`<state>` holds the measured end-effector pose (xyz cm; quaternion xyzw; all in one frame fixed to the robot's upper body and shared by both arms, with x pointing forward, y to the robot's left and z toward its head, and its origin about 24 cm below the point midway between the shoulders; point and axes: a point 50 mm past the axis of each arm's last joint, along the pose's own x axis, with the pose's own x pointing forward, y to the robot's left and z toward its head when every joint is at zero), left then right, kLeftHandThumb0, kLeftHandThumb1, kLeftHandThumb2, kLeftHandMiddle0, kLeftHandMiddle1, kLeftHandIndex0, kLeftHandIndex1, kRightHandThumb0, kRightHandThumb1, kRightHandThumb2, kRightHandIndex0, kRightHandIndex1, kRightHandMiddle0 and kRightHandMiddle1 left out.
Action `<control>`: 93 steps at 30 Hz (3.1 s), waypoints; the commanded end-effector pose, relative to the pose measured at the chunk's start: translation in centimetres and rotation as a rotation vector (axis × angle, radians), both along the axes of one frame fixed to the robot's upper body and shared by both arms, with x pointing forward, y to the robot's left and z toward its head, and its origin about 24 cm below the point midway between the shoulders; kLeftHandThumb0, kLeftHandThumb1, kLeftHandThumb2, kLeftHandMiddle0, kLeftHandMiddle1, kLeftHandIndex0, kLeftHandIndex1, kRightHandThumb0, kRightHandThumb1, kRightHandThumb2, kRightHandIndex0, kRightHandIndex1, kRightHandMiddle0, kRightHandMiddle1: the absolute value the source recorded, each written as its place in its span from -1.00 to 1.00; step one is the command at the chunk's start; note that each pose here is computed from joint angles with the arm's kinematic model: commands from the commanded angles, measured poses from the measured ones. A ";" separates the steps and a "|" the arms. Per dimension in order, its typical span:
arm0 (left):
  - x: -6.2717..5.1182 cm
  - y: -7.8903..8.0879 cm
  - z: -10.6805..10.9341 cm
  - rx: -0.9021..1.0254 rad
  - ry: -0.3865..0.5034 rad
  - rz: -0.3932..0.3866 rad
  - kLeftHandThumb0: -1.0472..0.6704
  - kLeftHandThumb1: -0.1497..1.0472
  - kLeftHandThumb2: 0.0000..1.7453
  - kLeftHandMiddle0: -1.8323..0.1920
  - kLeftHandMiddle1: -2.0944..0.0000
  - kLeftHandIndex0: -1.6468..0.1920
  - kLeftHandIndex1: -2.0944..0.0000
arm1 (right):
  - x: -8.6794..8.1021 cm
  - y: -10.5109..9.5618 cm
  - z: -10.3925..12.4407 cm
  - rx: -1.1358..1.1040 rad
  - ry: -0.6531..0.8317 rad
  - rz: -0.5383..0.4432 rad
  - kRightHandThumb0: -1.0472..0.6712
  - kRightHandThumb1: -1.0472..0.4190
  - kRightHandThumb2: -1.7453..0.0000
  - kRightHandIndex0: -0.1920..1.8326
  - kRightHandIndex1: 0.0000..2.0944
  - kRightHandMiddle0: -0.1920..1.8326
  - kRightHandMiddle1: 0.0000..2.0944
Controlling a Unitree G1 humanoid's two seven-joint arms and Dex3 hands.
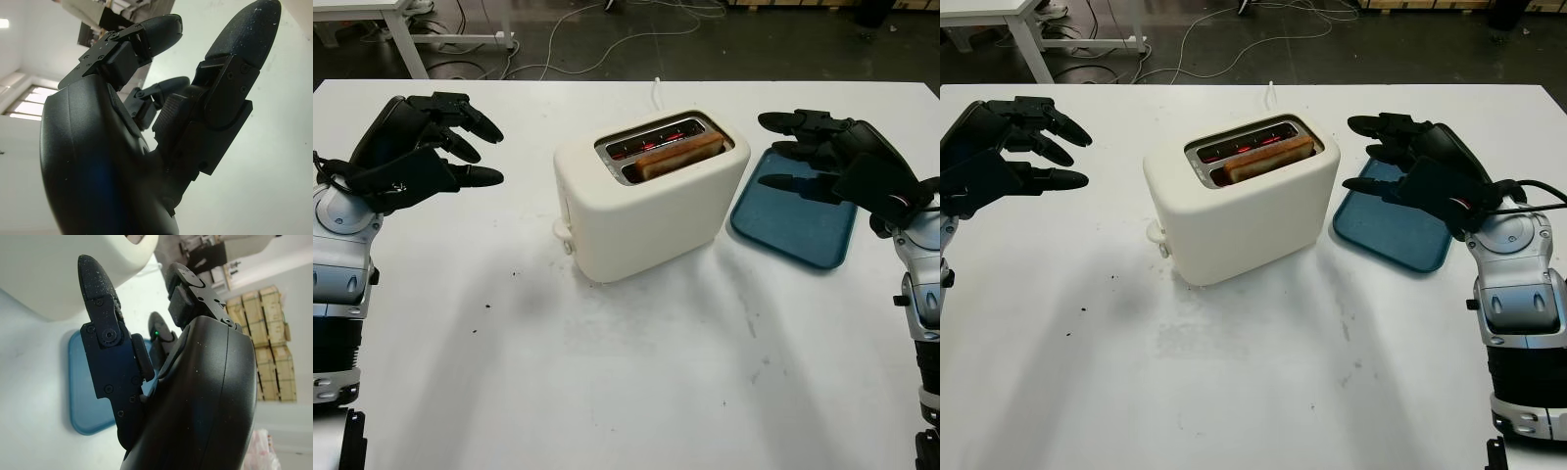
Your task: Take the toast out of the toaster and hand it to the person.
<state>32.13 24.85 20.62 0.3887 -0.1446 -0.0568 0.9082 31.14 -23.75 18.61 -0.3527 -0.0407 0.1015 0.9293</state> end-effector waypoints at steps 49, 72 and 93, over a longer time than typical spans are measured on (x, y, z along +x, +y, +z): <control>0.0 -0.1 0.3 -0.015 -0.019 -0.010 -1.00 0.41 -1.00 0.07 0.07 0.03 0.13 | -0.1 0.2 0.3 0.029 -0.016 0.020 -0.50 -0.77 1.00 -0.33 -0.97 -0.37 -1.00; -0.1 0.1 0.3 -0.013 -0.025 -0.006 -1.00 0.41 -1.00 0.07 0.07 0.03 0.13 | -0.1 0.2 0.3 0.034 -0.014 0.013 -0.52 -0.78 1.00 -0.35 -0.97 -0.37 -1.00; -0.1 0.1 0.3 -0.004 -0.020 0.005 -1.00 0.43 -1.00 0.06 0.11 0.02 0.15 | -0.1 0.3 0.2 0.020 -0.016 0.013 -0.51 -0.78 1.00 -0.32 -0.95 -0.36 -1.00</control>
